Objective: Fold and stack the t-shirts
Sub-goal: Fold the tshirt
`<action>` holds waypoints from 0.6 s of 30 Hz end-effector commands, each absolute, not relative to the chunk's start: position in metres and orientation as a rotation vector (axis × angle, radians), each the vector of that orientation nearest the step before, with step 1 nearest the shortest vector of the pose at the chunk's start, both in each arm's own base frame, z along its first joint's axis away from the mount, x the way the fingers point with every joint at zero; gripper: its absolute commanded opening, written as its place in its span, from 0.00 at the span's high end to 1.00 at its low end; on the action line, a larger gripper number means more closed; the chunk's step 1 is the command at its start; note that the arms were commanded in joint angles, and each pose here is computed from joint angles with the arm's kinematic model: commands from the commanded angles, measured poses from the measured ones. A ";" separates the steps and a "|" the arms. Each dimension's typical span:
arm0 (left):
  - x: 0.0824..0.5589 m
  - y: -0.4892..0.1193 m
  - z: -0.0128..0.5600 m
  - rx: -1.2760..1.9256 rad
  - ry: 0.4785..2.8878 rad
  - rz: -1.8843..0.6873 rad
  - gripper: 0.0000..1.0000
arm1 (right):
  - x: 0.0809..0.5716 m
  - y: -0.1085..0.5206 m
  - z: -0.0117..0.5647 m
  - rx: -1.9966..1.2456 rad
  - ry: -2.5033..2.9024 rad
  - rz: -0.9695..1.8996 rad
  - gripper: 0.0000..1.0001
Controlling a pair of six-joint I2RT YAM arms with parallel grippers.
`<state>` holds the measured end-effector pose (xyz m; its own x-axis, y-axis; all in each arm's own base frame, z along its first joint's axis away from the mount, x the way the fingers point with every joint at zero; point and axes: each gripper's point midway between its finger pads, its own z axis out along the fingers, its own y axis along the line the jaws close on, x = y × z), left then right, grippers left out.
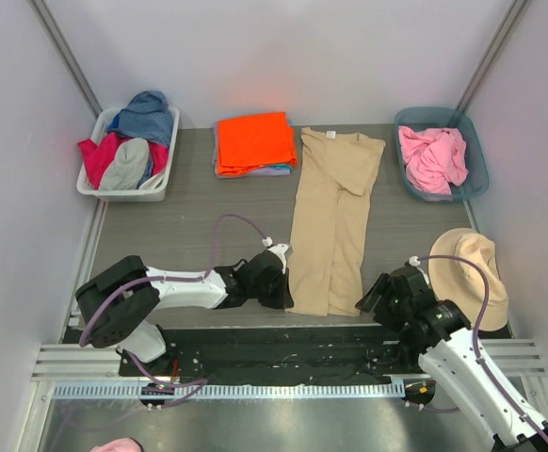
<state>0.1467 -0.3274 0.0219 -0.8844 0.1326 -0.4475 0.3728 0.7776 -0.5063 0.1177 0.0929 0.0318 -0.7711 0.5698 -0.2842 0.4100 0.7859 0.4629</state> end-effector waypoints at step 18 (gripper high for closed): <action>0.136 -0.312 0.006 0.380 2.642 -0.798 1.00 | 0.122 0.113 0.008 0.703 2.617 0.636 0.64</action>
